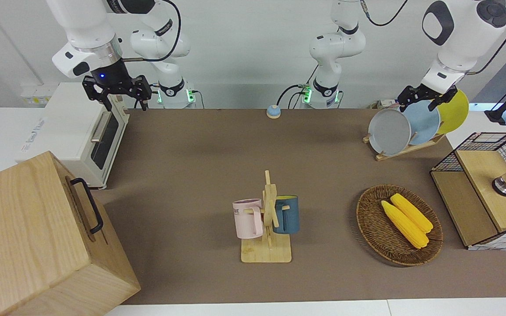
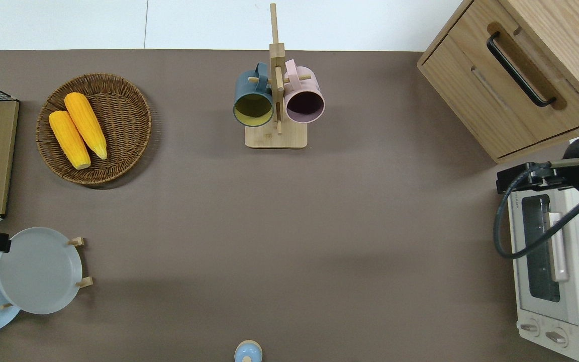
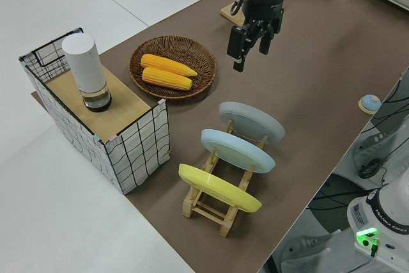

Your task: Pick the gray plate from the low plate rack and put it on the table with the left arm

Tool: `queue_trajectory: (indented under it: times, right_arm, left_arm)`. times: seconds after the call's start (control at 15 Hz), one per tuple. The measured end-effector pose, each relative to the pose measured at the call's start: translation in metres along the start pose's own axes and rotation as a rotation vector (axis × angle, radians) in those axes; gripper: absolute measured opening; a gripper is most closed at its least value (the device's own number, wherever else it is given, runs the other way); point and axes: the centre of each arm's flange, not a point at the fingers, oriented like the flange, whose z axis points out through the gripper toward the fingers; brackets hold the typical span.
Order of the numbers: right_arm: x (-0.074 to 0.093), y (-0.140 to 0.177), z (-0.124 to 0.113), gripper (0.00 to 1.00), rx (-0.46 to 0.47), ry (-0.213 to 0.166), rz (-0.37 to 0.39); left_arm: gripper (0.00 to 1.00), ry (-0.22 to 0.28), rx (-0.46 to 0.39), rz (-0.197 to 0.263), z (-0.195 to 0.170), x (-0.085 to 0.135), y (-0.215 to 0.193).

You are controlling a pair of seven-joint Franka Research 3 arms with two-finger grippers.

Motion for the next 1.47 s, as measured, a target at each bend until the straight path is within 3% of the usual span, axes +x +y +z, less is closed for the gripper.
queue_trajectory:
  times: [0.53, 1.0, 1.47]
  right_arm:
    - [0.0, 0.0, 0.0, 0.99, 0.0, 0.0, 0.0]
    - [0.0, 0.0, 0.0, 0.99, 0.0, 0.0, 0.0]
    - [0.0, 0.0, 0.0, 0.99, 0.0, 0.0, 0.0]
  left_arm:
    - [1.0, 0.031, 0.017, -0.02, 0.07, -0.019, -0.009]
    - [1.0, 0.044, 0.043, -0.004, 0.121, -0.025, -0.008]
    - [1.0, 0.05, 0.042, -0.009, 0.138, -0.03, -0.009]
